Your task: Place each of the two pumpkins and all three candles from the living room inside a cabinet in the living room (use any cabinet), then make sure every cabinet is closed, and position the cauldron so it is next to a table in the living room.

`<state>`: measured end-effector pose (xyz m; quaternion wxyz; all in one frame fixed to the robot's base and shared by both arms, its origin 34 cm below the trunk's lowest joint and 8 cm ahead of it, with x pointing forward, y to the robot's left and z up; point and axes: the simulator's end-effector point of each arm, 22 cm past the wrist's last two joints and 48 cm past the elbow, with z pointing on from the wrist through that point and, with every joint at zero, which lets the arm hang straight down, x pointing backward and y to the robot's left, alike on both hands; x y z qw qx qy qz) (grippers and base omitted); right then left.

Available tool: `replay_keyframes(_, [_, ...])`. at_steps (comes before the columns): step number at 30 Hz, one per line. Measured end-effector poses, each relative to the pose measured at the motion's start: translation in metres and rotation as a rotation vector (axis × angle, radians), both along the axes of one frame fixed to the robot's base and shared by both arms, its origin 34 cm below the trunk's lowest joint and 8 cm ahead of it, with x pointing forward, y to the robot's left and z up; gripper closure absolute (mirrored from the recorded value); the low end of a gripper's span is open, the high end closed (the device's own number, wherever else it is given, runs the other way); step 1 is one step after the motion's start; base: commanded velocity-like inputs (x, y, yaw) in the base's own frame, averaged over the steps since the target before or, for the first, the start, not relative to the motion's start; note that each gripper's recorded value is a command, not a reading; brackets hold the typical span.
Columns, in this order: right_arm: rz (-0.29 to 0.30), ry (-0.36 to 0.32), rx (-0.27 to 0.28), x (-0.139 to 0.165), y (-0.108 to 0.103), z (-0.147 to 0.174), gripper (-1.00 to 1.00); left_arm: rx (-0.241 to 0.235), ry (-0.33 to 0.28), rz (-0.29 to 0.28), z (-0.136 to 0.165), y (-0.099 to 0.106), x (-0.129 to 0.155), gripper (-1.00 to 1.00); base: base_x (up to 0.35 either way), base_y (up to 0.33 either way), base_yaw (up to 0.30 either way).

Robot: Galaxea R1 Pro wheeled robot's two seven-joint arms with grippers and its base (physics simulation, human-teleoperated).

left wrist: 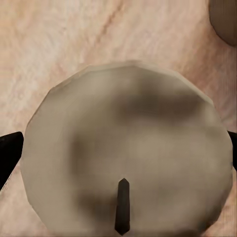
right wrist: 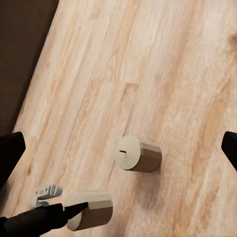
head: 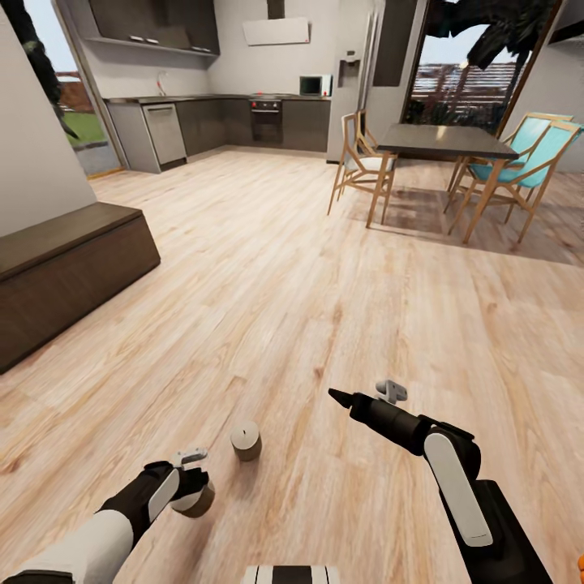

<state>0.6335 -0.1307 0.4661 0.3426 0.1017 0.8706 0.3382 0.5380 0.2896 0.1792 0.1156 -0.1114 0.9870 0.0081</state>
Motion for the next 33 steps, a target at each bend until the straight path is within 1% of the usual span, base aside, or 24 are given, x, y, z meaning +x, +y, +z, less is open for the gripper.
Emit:
replay_keyframes(2, [0.000, -0.008, 0.000, 0.000, 0.000, 0.005, -1.00, 0.009, -0.001, -0.007, 0.012, 0.011, 0.011, 1.00, 0.000, 0.000, 0.000])
replay_keyframes(6, [-0.001, -0.024, 0.000, 0.001, 0.000, 0.014, -1.00, 0.010, -0.028, -0.005, 0.040, 0.027, 0.035, 1.00, 0.000, 0.000, 0.000])
replay_keyframes(7, [-0.001, -0.027, 0.000, 0.001, 0.000, 0.016, -1.00, -0.018, -0.030, 0.028, 0.058, 0.041, 0.046, 1.00, 0.000, 0.000, 0.000])
replay_keyframes(8, [0.000, -0.032, 0.000, 0.001, 0.000, 0.019, -1.00, 0.030, -0.052, 0.000, 0.071, 0.057, 0.057, 1.00, 0.000, 0.000, 0.000])
replay_keyframes(9, [-0.001, -0.035, 0.000, 0.001, 0.000, 0.020, -1.00, -0.002, -0.052, 0.026, 0.073, 0.055, 0.056, 1.00, 0.000, 0.000, 0.000])
replay_keyframes(10, [-0.001, -0.039, 0.000, 0.001, 0.000, 0.023, -1.00, -0.010, -0.061, 0.039, 0.081, 0.061, 0.061, 1.00, 0.000, 0.000, 0.000])
replay_keyframes(11, [-0.001, -0.042, 0.000, 0.001, 0.000, 0.025, -1.00, -0.003, -0.066, 0.044, 0.087, 0.070, 0.063, 1.00, 0.000, 0.000, 0.000])
replay_keyframes(14, [-0.001, -0.053, -0.001, 0.001, 0.000, 0.031, -1.00, -0.009, -0.077, 0.061, 0.099, 0.082, 0.067, 1.00, 0.000, 0.000, 0.000])
replay_keyframes(17, [-0.001, -0.065, -0.002, 0.001, -0.001, 0.038, -1.00, -0.022, -0.086, 0.066, 0.112, 0.084, 0.071, 1.00, 0.000, 0.000, 0.000])
replay_keyframes(21, [-0.002, -0.076, -0.005, 0.001, -0.001, 0.044, -1.00, -0.031, -0.140, 0.051, 0.139, 0.081, 0.091, 1.00, 0.000, 0.000, 0.000])
replay_keyframes(25, [-0.006, -0.075, -0.010, 0.001, -0.002, 0.043, -1.00, -0.037, -0.150, 0.038, 0.148, 0.078, 0.096, 1.00, 0.000, 0.000, 0.000])
replay_keyframes(28, [-0.007, -0.074, -0.013, 0.001, -0.003, 0.042, -1.00, -0.041, -0.140, 0.029, 0.152, 0.076, 0.097, 1.00, 0.000, 0.000, 0.000])
replay_keyframes(31, [-0.009, -0.084, -0.017, 0.001, -0.004, 0.048, -1.00, -0.050, -0.155, 0.022, 0.170, 0.073, 0.108, 1.00, 0.000, 0.000, 0.000])
replay_keyframes(33, [-0.010, -0.091, -0.020, 0.001, -0.004, 0.052, -1.00, -0.046, -0.169, 0.018, 0.181, 0.074, 0.115, 1.00, 0.000, 0.000, 0.000])
